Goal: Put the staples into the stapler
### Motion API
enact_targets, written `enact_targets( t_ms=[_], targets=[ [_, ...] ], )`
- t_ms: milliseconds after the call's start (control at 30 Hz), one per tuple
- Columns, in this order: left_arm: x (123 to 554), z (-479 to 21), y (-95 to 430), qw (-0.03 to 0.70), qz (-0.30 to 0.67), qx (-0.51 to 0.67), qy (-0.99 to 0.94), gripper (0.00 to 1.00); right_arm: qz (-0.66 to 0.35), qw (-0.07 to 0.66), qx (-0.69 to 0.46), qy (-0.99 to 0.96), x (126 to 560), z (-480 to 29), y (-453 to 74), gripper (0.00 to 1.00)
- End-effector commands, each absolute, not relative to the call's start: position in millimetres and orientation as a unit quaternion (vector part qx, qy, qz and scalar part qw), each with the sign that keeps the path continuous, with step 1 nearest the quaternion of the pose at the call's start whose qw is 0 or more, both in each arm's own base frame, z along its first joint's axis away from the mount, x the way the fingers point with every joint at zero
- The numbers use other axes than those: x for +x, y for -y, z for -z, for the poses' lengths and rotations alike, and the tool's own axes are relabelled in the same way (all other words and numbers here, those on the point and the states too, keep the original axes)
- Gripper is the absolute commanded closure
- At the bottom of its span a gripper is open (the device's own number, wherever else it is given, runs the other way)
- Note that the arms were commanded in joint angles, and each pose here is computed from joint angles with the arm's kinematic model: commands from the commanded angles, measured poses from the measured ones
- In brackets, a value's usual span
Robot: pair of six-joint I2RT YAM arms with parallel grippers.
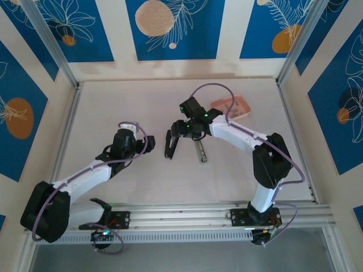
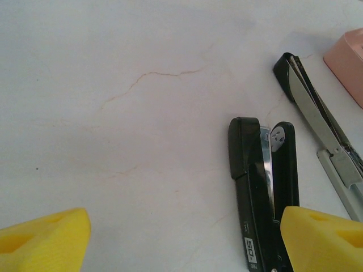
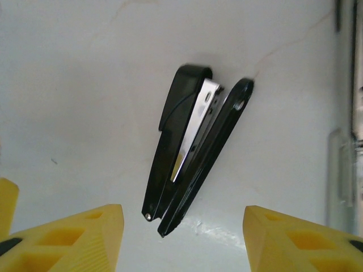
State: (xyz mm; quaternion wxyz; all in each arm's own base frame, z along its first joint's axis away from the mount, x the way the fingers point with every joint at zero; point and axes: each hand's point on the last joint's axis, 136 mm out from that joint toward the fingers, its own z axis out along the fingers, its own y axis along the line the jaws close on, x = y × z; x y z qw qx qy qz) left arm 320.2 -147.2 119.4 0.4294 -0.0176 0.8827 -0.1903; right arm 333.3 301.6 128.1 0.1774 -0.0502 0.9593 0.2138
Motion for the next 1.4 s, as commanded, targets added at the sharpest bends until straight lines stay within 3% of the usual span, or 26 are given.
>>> enact_targets(
  t_ms=[0,567,1167,1367],
  targets=[
    [319.4,-123.8,144.0,0.435,0.207,-0.033,-0.876,0.13,-0.235,0.145,-0.046,-0.96,324.5,-113.5,-318.1,0.42],
    [319.0,-121.4,142.6,0.433,0.208,-0.035,-0.877,0.14,-0.203,0.114,-0.023,-0.972,353.3,-54.9,-324.2,0.46],
    [319.3,-123.1,141.1,0.434,0.201,-0.027,-0.878,0.14,-0.183,0.097,-0.007,-0.978,364.8,-20.9,-317.3,0.73],
    [320.6,-124.4,142.3,0.432,0.202,-0.024,-0.878,0.15,-0.141,0.092,-0.018,-0.986,364.8,-13.1,-309.2,0.67]
  ],
)
